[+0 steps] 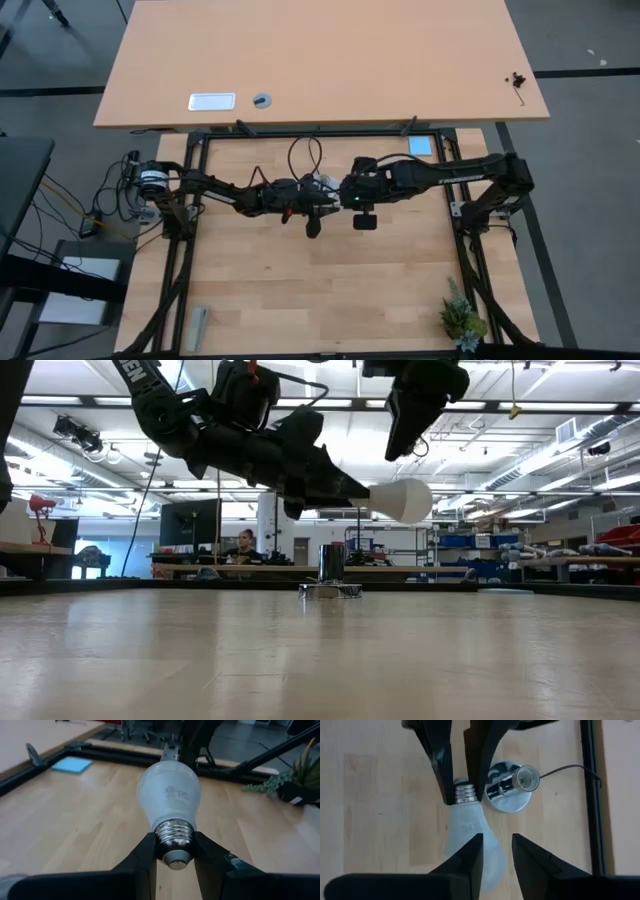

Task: Screw lightbulb
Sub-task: Insert the lightbulb into the lamp

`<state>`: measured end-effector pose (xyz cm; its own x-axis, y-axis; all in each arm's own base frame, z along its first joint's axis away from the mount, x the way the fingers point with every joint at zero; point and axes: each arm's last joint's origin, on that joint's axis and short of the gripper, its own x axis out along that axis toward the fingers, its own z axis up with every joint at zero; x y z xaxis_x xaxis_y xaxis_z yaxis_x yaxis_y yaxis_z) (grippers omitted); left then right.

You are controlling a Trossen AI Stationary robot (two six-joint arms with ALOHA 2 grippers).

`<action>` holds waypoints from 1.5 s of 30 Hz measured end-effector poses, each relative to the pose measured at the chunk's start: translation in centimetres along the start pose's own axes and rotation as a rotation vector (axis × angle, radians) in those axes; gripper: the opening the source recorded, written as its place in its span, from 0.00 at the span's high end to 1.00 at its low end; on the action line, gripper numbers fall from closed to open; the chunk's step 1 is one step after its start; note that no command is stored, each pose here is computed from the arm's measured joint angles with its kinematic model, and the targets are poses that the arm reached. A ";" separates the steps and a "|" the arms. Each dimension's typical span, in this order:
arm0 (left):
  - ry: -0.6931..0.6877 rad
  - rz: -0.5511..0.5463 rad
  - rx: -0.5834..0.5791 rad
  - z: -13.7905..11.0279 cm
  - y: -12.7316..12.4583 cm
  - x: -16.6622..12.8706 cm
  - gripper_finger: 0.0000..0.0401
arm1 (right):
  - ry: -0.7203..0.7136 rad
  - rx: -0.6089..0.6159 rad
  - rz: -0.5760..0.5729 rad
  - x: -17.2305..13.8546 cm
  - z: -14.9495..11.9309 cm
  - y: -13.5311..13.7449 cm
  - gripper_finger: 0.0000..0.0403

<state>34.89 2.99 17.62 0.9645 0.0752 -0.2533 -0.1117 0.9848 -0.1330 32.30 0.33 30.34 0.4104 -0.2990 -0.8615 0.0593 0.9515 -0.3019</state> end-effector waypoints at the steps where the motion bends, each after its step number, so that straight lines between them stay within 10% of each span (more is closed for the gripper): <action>1: -0.006 0.003 0.000 0.1 0.0 0.0 0.77 | 0.001 0.003 0.000 0.2 -0.4 0.1 0.74; 26: -0.225 0.067 -0.009 1.7 3.2 -2.5 0.77 | -0.427 0.380 0.034 2.8 -10.7 1.3 0.95; 45: -0.763 -0.139 0.025 4.7 2.5 -6.9 0.77 | -1.392 0.443 0.131 1.1 -8.0 0.6 0.98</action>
<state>29.09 5.67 23.54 0.8680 0.0287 0.4958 0.0191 0.9957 -0.0910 25.53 -0.03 25.95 0.9473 -0.1450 0.2856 0.1167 0.9866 0.1139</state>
